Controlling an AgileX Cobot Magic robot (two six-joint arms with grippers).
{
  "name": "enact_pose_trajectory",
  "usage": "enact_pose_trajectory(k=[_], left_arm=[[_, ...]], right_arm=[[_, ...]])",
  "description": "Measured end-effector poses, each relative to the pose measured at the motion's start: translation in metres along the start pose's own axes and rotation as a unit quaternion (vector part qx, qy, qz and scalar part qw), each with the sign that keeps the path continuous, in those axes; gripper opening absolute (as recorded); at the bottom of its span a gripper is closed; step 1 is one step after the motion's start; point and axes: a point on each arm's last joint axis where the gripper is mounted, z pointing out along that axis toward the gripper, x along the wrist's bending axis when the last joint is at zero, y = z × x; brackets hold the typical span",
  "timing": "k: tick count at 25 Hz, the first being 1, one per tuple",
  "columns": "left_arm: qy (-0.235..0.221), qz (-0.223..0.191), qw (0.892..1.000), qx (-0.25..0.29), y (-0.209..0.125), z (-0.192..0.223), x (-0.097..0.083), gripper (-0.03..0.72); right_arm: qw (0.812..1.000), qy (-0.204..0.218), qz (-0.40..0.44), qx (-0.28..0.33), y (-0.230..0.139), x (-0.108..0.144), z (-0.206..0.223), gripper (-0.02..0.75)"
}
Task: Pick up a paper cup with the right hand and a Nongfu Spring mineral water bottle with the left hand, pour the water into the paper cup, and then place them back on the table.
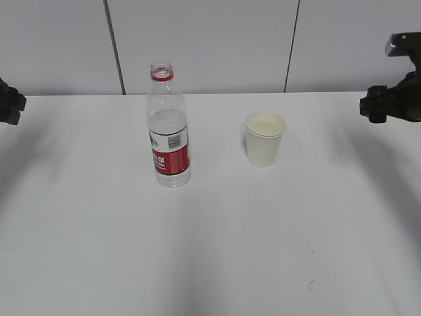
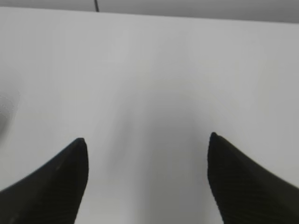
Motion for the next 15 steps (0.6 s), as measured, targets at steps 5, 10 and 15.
enact_pose_trajectory(k=[5,10,15], left_arm=[[-0.021,0.017,0.994,0.106,0.01,-0.028,0.004,0.566],[-0.073,0.031,0.986,0.149,0.021,-0.05,0.0,0.566],[-0.078,0.042,0.985,0.147,0.025,-0.076,0.004,0.565]], right_arm=[[0.988,-0.025,0.032,0.15,0.028,-0.008,-0.019,0.594],[0.97,0.02,0.008,0.244,0.053,-0.004,-0.042,0.594],[0.964,0.044,0.004,0.263,0.077,-0.002,-0.06,0.593]])
